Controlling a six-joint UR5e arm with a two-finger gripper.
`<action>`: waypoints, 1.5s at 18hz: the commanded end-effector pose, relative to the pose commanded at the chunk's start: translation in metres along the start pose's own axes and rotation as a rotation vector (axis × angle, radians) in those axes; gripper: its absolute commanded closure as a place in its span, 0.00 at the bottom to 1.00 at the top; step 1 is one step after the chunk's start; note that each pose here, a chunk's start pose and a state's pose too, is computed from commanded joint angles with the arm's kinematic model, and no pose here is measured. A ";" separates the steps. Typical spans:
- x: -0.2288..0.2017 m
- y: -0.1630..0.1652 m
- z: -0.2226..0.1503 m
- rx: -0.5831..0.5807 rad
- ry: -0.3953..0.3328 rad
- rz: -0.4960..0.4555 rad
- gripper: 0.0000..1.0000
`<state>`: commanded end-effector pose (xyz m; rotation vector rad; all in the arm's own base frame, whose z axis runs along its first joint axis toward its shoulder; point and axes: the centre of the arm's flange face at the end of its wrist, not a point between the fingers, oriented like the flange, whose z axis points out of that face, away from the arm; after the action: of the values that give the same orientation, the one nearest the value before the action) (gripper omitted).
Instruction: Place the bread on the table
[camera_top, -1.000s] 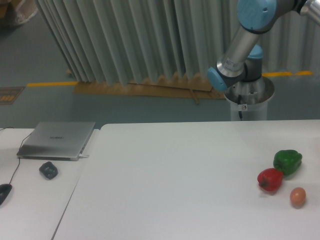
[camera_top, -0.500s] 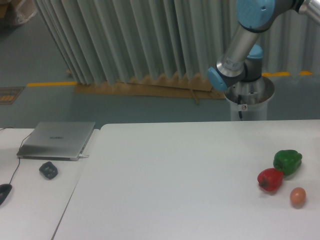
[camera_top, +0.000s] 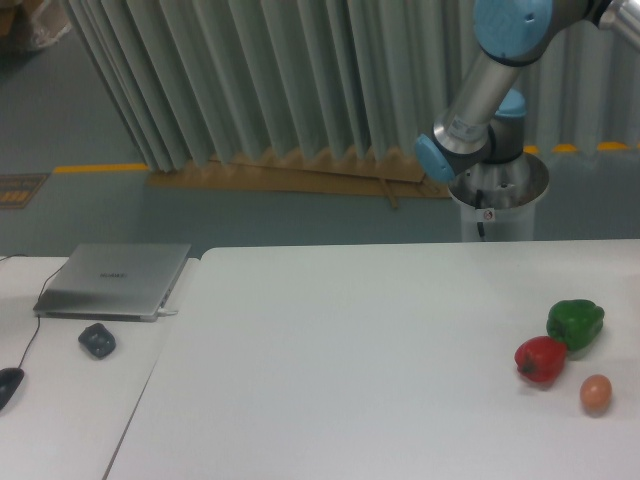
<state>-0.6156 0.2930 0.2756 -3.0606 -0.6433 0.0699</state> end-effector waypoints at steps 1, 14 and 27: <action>0.000 -0.001 -0.001 0.002 0.000 0.001 0.73; -0.004 0.006 -0.067 0.032 0.051 0.003 0.73; 0.131 -0.071 -0.120 0.040 0.067 0.031 0.73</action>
<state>-0.5187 0.4102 0.3918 -3.0204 -0.5830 -0.0199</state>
